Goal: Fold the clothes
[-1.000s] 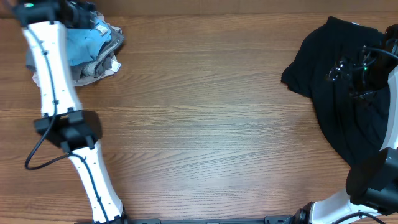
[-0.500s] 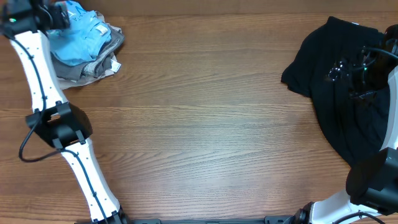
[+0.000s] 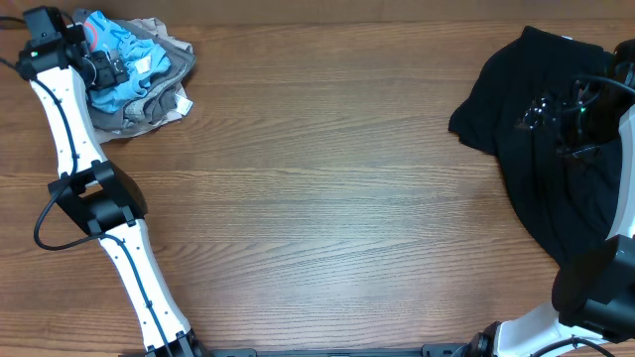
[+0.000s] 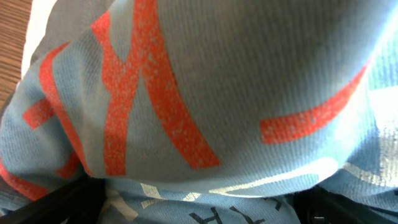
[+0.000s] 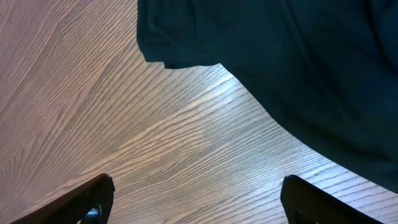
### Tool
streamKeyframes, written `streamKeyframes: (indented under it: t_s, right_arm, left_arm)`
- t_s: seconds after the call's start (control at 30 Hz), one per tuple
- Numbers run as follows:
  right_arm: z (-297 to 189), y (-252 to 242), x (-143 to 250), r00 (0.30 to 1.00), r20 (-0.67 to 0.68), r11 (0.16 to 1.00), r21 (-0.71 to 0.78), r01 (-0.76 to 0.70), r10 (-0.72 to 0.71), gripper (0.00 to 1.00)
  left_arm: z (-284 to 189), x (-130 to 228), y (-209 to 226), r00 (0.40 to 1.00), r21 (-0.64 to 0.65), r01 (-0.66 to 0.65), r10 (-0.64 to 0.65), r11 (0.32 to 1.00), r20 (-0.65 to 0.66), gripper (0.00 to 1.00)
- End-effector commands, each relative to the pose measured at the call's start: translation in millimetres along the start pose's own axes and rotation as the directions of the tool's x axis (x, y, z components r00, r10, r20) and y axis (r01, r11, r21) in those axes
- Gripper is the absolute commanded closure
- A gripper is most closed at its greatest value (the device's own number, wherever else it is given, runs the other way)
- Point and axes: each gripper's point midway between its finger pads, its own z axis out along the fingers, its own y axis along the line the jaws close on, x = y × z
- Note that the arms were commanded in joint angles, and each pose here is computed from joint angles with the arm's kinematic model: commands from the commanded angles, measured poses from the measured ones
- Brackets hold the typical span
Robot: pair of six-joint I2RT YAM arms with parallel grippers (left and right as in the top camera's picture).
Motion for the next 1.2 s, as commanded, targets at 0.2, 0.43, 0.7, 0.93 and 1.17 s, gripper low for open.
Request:
streamKeyframes:
  t_s: [0.2,0.43,0.7,0.93,1.17]
  right_arm:
    - [0,-3,-3,1.000,0.013,1.000,0.028,0.010,-0.010,0.00]
    - [-34,10,-17,0.987,0.123,0.995,0.012,0.100,-0.101,0.00]
    - [-121,32,-20,0.928,0.332,0.985,0.009,0.173,-0.167,0.00]
    - [-170,39,15,0.886,0.395,0.968,0.025,0.252,-0.241,0.00]
    - [-205,38,69,0.856,0.430,0.953,0.043,0.298,-0.287,0.00]
  left_arm:
    - [1,47,9,0.983,-0.069,0.011,-0.023,0.998,-0.184,0.00]
    - [-123,-14,-25,0.999,-0.042,-0.047,0.047,0.998,0.015,0.00]
    - [-250,-28,-64,0.981,-0.010,-0.099,0.099,0.995,0.166,0.00]
    - [-305,-7,-99,0.980,0.086,-0.121,0.105,0.989,0.171,0.00]
    - [-301,-3,-118,0.978,0.118,-0.151,0.131,0.982,0.160,0.00]
